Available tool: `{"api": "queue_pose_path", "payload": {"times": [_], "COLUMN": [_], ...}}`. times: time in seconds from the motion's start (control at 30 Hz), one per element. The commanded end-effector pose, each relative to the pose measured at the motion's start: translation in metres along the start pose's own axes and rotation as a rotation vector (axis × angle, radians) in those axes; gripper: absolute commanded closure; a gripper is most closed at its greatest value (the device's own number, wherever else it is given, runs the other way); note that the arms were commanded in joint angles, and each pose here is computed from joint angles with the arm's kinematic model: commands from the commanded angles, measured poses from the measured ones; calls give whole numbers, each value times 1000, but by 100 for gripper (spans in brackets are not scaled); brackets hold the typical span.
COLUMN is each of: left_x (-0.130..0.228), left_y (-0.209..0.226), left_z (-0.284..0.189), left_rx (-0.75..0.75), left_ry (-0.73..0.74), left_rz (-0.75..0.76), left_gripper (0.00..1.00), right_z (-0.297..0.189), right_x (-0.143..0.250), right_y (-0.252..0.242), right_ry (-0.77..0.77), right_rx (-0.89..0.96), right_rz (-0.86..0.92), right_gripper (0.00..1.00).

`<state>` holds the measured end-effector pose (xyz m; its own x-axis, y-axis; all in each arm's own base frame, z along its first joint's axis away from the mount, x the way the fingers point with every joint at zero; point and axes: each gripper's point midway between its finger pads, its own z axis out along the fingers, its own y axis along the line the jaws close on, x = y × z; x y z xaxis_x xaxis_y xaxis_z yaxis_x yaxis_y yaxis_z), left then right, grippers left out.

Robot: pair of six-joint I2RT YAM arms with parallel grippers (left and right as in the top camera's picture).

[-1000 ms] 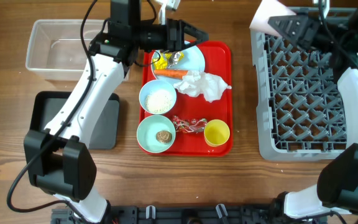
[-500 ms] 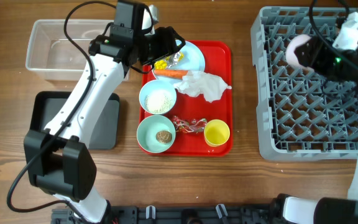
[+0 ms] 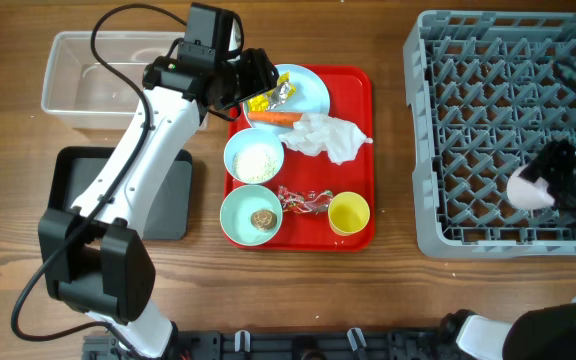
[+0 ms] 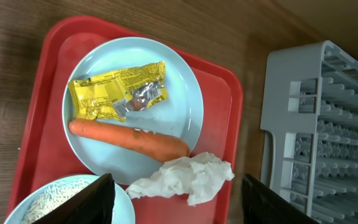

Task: Sort waste into correct bins and load items into the dishwasher rack
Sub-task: 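Carry the pink cup with the right gripper into the rack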

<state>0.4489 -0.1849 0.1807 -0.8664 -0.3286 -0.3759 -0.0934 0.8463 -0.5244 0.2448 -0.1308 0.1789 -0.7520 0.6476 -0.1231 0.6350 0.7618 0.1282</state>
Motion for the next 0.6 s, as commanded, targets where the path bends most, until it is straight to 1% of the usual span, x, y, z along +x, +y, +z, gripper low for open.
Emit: {"api": "queue_pose_path", "payload": {"times": [0.0, 0.13, 0.27, 0.33, 0.47, 0.57], "left_x": [-3, -2, 0, 1, 5, 6], "left_y": [2, 7, 11, 12, 16, 16], "left_z": [0, -1, -1, 0, 0, 0], "left_rx": [-11, -37, -57, -60, -72, -74], "left_ry": [-11, -8, -5, -1, 16, 18], "left_rz": [7, 3, 0, -2, -6, -7], "left_gripper": [36, 36, 36, 36, 35, 35], "right_z": [17, 29, 29, 37, 58, 62], "right_x": [-2, -1, 8, 14, 21, 20], "right_y": [-24, -28, -30, -32, -37, -39], "right_ry": [31, 78, 118, 138, 151, 150], "right_rx": [110, 131, 143, 147, 162, 171], "right_rz": [78, 83, 84, 87, 118, 126], "right_gripper": [53, 53, 53, 53, 54, 53]}}
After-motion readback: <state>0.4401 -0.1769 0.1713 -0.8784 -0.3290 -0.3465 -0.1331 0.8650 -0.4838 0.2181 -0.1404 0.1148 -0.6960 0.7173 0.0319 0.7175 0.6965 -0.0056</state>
